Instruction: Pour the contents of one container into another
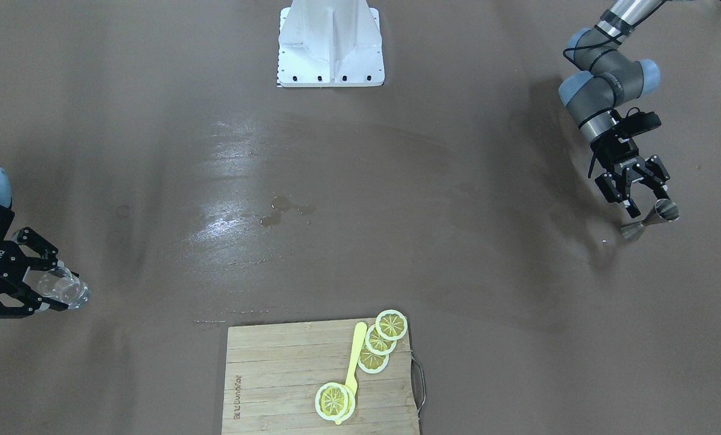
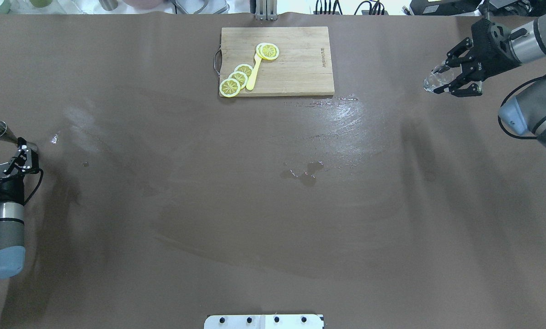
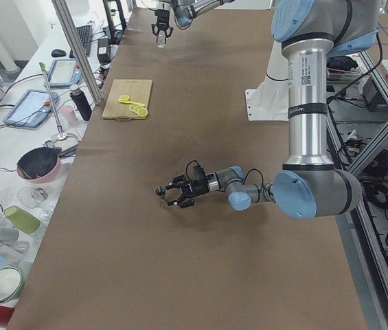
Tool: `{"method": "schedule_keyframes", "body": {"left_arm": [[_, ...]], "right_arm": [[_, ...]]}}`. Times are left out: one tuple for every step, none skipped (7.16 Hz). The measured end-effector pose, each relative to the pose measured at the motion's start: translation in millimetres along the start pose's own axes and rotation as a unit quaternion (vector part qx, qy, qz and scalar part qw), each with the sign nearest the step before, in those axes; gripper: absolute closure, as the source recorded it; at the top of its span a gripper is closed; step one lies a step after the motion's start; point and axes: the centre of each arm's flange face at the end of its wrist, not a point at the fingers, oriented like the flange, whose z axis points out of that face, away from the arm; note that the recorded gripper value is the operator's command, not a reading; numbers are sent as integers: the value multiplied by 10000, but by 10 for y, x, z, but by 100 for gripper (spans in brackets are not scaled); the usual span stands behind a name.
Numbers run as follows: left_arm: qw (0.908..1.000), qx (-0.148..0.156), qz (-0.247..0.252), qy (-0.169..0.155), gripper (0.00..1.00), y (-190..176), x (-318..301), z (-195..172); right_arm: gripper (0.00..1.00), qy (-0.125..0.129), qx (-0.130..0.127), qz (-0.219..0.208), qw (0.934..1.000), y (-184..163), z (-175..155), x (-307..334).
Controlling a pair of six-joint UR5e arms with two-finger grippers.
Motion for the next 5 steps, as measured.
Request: {"method": "schedule_keyframes", "body": {"left_arm": [[10000,-1,-41,-59,21,22,80,76],[9999,16,-104,-127,23,7,136,162],[9997,44,-142,-199,30,-21,146,247],[9995,62,-155,-256,36,-25,122,305],[9993,67,-251,-286,43,-19,117,337]], "right_arm": [[100,0,19,105,9999,-42,-3,0],[100,1,44,117,9999,-112,-5,28],[100,7,77,75,9999,-210,-8,75],[100,15,103,19,9999,-279,-15,106],[100,26,112,-25,9999,-313,-13,117]]}}
